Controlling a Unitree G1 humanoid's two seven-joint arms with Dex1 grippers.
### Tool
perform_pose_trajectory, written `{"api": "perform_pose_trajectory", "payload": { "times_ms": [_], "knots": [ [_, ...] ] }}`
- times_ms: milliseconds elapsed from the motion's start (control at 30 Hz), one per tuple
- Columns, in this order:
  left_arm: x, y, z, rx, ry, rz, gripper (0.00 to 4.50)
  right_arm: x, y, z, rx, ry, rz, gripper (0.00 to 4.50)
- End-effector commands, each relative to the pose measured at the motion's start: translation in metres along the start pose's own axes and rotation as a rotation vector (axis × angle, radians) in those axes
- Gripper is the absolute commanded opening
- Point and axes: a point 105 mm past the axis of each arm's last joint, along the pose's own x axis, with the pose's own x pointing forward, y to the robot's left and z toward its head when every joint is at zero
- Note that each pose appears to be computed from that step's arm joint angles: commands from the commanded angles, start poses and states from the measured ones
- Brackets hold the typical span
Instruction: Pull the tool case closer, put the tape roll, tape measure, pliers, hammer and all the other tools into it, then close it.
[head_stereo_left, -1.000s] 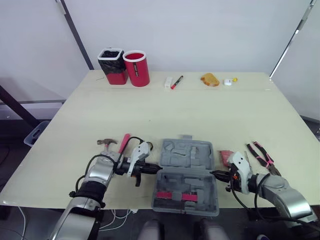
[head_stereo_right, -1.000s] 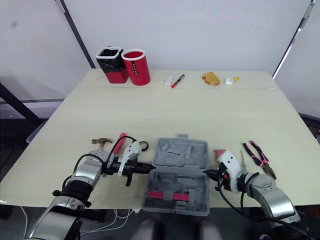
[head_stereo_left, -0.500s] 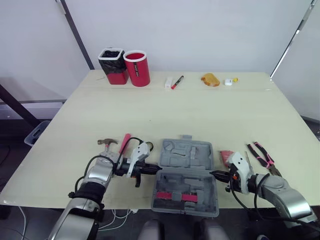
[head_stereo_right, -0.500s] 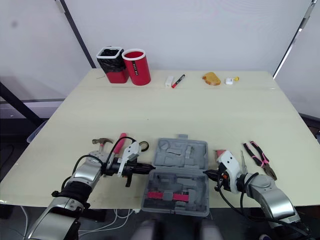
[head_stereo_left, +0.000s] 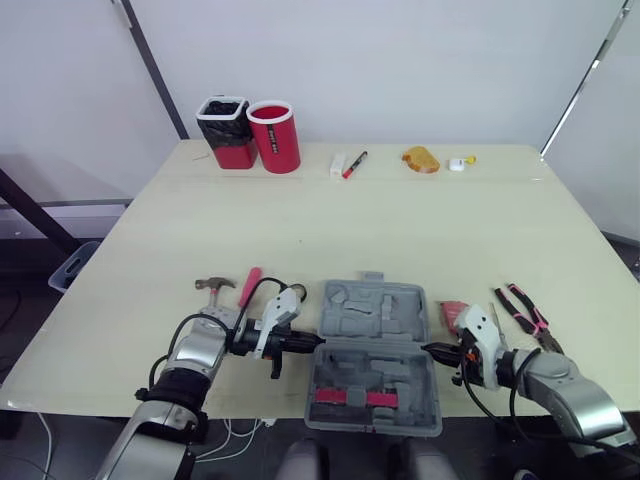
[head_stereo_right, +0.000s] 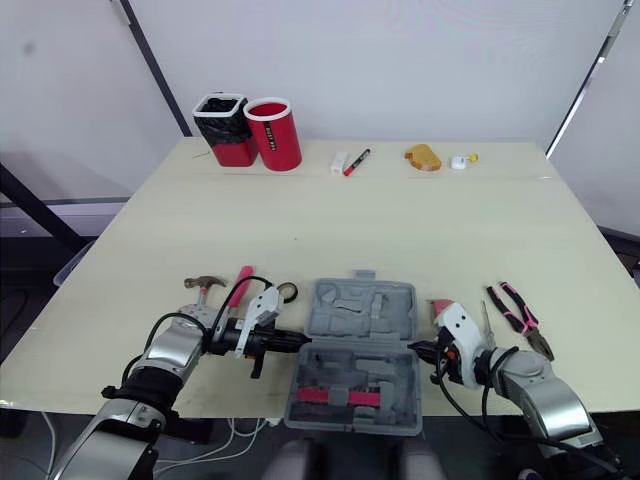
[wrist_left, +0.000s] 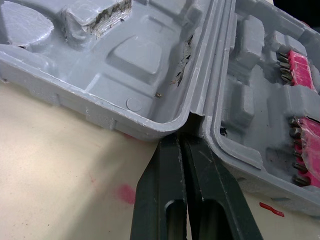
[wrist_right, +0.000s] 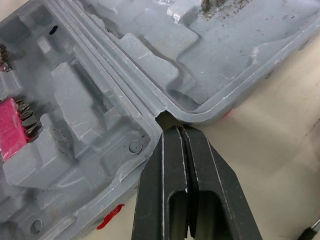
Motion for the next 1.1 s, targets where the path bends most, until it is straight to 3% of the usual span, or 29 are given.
{"api": "perform_pose_trajectory", "payload": {
  "times_ms": [33,1100],
  "knots": [
    [0.000,-0.002,0.002,0.019,0.005,-0.009,0.13,0.000,0.009,0.009,-0.021,-0.029,0.036,0.00],
    [-0.001,-0.015,-0.007,0.005,0.036,-0.072,0.13,-0.004,0.016,-0.001,0.010,0.015,0.073,0.00]
  ]
}}
